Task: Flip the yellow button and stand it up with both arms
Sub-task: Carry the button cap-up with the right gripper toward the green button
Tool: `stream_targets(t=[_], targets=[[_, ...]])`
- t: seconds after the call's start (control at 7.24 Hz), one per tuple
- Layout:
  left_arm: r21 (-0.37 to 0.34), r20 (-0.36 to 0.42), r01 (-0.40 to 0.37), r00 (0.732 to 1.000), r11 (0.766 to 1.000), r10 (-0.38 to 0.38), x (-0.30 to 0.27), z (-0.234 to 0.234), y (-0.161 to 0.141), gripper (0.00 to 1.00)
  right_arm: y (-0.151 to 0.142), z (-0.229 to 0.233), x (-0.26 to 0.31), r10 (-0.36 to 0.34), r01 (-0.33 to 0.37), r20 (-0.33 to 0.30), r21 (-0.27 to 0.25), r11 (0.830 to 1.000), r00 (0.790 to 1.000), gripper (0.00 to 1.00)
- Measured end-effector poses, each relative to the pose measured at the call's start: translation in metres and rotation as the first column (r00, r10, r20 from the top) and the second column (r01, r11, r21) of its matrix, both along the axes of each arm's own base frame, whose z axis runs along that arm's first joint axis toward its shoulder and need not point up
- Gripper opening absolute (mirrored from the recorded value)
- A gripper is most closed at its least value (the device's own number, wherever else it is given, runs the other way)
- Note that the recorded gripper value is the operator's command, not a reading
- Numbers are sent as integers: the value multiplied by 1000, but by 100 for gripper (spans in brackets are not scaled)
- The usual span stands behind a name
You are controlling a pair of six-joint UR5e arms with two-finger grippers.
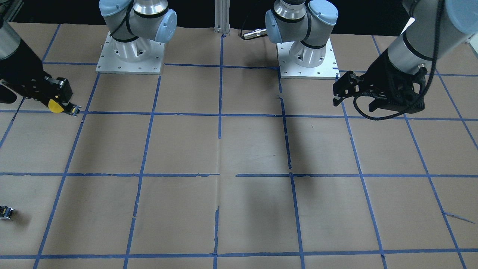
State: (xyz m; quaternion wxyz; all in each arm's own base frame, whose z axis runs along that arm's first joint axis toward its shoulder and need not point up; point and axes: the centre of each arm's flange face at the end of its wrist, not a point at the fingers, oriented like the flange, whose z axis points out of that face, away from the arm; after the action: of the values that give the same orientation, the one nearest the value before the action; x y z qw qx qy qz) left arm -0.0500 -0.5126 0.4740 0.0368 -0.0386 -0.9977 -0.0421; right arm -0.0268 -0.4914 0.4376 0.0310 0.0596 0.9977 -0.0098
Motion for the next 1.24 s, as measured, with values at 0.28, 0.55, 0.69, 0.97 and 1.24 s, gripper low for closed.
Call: stream_targets(t=[0.28,0.55,0.69,0.97,1.24], targets=[[-81,55,-40,997,996,45,-44,26,8,99,6,-31,-51,176,-179,-44,-69,981,983,3],[-121,52,-74,995,990,81,-63,32,8,98,24,-58,-111,275,-278,-45,-114,954,960,3],[-130,40,-79,996,988,84,-63,32,6,99,35,-71,-139,317,-318,-32,-156,935,948,3],[-132,-25,-109,994,985,107,-46,30,0,99,48,-98,-180,358,-352,-17,-229,907,933,3],[-131,-40,-118,993,984,114,-41,29,2,99,44,-146,-226,379,-361,9,-277,890,925,3]])
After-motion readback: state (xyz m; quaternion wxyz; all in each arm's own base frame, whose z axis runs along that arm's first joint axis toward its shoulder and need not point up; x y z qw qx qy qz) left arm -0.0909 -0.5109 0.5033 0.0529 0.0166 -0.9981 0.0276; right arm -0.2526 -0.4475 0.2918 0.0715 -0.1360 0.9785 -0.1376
